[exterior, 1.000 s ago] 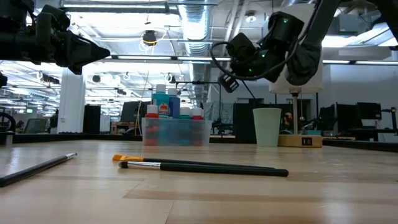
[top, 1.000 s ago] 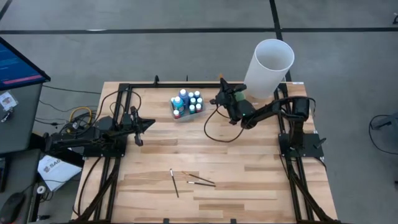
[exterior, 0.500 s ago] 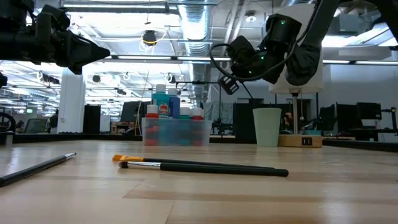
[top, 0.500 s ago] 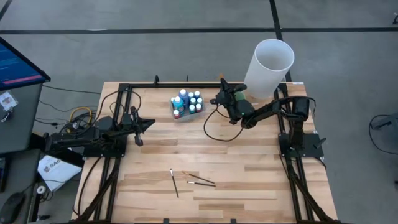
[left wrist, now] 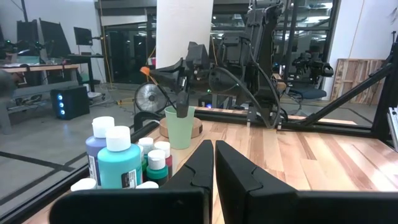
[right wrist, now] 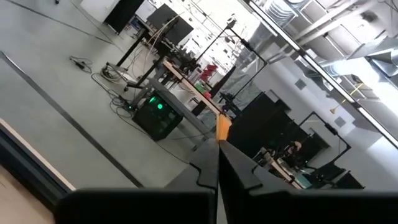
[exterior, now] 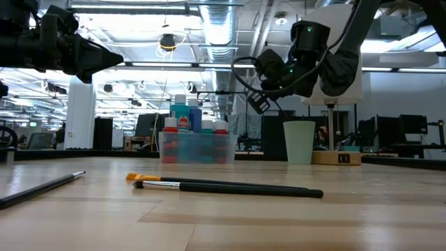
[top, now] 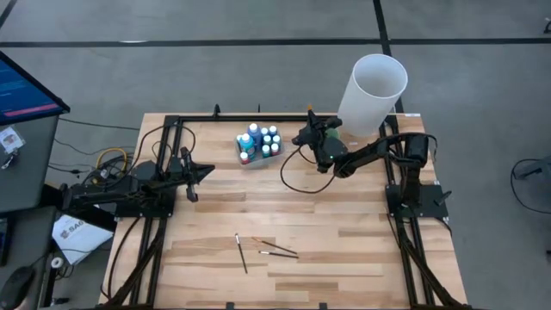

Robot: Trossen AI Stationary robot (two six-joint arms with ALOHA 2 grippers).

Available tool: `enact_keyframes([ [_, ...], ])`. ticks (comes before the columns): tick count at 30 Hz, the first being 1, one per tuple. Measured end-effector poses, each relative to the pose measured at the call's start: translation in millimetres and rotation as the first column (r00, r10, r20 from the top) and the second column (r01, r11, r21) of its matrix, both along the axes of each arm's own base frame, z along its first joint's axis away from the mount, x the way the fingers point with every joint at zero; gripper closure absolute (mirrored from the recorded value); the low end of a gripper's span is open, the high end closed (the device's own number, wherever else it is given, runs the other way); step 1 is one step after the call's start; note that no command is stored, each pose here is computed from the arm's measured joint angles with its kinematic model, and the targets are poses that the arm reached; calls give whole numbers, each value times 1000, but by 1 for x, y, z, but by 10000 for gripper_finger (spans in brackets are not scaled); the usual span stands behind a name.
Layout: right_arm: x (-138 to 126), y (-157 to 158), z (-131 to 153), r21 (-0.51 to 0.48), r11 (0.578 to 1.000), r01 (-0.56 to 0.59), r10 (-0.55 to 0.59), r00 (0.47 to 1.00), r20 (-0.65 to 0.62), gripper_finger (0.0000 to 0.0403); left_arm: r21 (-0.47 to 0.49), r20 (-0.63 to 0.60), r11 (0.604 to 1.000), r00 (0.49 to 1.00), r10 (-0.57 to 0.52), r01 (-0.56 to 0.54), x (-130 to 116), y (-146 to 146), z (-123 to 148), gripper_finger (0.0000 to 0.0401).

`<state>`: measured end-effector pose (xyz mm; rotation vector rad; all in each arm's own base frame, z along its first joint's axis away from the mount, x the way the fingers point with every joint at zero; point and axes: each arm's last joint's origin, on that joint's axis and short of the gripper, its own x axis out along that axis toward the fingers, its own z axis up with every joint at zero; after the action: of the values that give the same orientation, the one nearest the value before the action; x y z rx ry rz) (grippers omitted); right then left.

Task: Pick & Place Paint Supplies
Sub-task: Put the gold paintbrush into the green cup

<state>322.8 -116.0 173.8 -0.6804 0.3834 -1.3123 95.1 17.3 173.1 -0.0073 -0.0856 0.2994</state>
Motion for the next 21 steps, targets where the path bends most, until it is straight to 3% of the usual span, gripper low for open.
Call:
enact_keyframes([
  [5, -1, -2, 0, 0, 1000, 7, -7, 1000, 9, 386, 1, 2, 1000, 1000, 0, 0, 0, 0, 0, 399],
  [13, 0, 3, 1, 7, 1000, 26, -26, 1000, 13, 306, 1, 6, 1000, 1000, 0, 0, 0, 0, 1, 399],
  [18, 2, 23, 14, 5, 1000, 3, -4, 999, 53, 250, 1, 6, 1000, 1000, 0, 0, 0, 0, 1, 399],
  [21, 1, 42, 27, 40, 997, 72, -76, 992, 101, 218, 1, 7, 1000, 1000, -1, 1, 0, 0, 1, 399],
])
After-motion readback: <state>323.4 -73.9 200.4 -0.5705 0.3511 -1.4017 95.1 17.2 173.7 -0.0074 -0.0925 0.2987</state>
